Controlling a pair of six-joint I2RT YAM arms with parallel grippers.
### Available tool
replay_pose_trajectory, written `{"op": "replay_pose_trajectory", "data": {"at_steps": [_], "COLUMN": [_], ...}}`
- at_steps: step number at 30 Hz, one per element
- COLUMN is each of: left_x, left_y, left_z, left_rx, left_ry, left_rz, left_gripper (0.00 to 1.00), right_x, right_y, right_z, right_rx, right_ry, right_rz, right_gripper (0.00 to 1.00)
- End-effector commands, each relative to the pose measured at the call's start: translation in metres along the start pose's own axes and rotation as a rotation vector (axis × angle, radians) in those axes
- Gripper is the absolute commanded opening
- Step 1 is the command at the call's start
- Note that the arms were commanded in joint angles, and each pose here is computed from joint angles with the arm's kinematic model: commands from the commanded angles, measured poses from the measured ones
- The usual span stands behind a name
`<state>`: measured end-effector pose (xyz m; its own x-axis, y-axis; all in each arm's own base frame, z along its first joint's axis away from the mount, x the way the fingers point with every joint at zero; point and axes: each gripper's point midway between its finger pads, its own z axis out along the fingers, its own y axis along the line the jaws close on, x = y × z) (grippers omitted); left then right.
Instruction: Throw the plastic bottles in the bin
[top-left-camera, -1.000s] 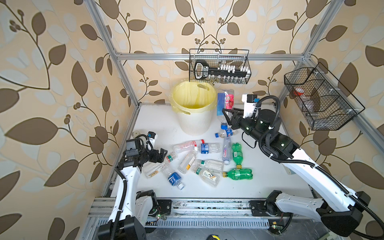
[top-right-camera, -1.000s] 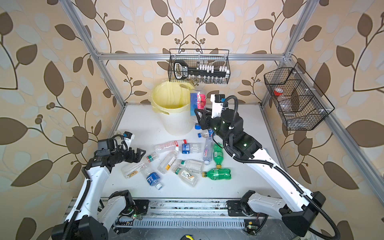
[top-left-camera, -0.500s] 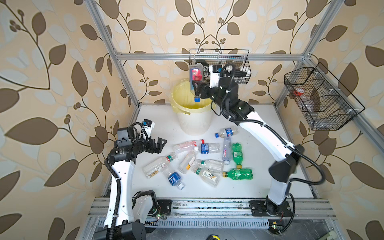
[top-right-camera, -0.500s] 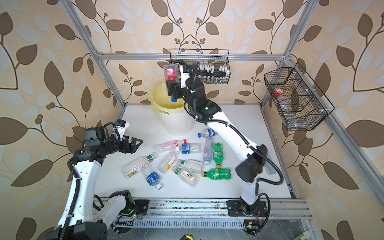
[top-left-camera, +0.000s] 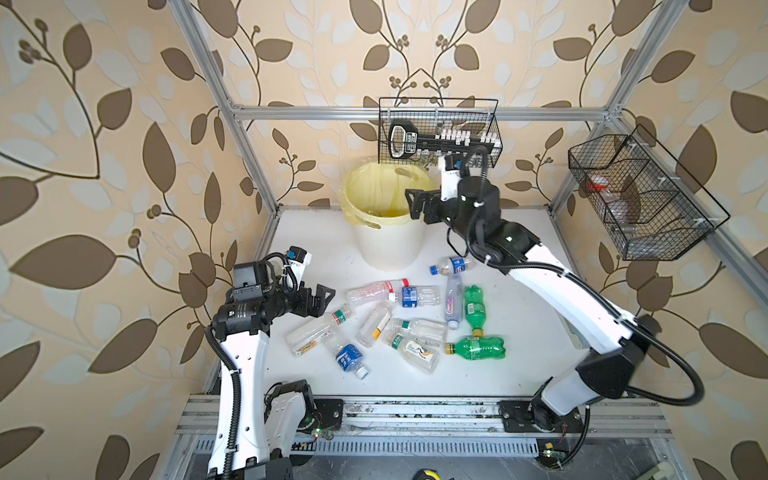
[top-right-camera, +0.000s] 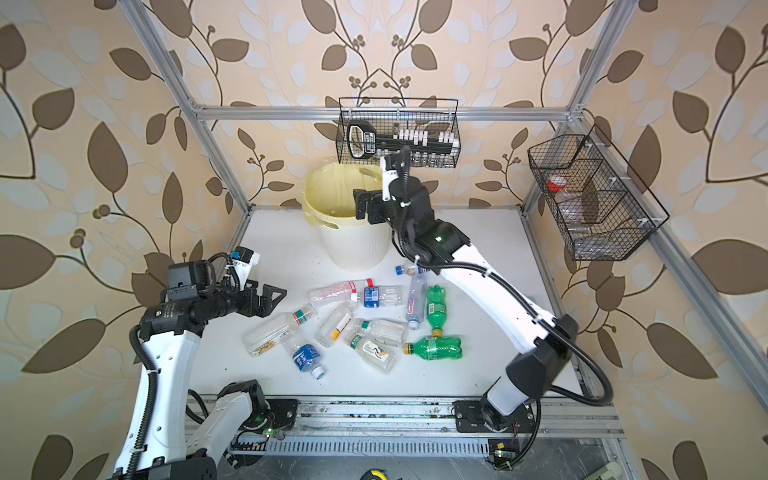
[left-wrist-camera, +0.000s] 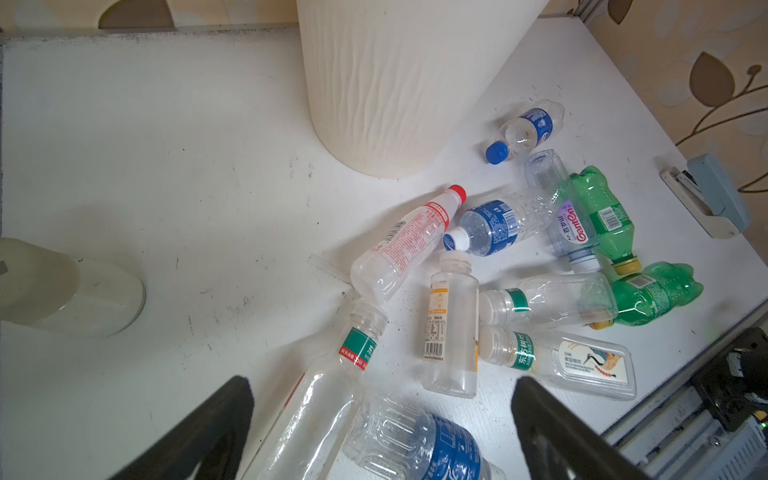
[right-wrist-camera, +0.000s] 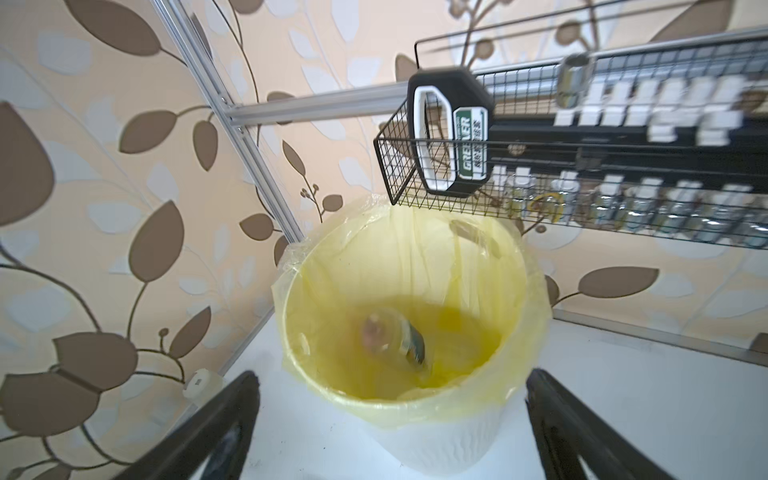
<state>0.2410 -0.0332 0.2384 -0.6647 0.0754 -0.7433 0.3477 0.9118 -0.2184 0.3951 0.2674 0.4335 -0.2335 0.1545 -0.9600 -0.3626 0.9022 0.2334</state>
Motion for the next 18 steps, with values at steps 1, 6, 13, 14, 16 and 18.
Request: {"op": "replay_pose_trajectory", "data": {"at_steps": [1, 6, 13, 14, 16, 18], "left_x": [-0.008, -0.003, 0.011, 0.014, 0.019, 0.027], "left_y": [-0.009, -0.009, -0.012, -0.012, -0.01, -0.008], "left_z": [-0.007, -0.006, -0.007, -0.007, -0.006, -0.005], "left_rx": [0.04, 0.05, 0.076, 0.081, 0.075, 0.076], "left_ry": [-0.017, 0.014, 0.101, 0.116, 0.14, 0.17], "left_rz": [0.028, 0.07, 0.157, 0.169, 0.179, 0.199], "left_gripper": [0.99, 0.99, 0.99, 0.99, 0.99, 0.99], "right_x": [0.005, 0.051, 0.114, 0.121, 0.132, 0.142], "right_y": [-0.005, -0.023, -0.043, -0.045, -0.05, -0.056], "right_z": [-0.025, -0.05, -0.076, -0.079, -0.084, -0.089], "right_rx": [-0.016, -0.002, 0.005, 0.006, 0.015, 0.031], "right_ry": [-0.023, 0.09, 0.196, 0.204, 0.218, 0.232], "right_rz": [0.027, 0.024, 0.066, 0.075, 0.087, 0.103], "right_gripper": [1.0, 1.0, 1.0, 1.0, 1.0, 1.0]}}
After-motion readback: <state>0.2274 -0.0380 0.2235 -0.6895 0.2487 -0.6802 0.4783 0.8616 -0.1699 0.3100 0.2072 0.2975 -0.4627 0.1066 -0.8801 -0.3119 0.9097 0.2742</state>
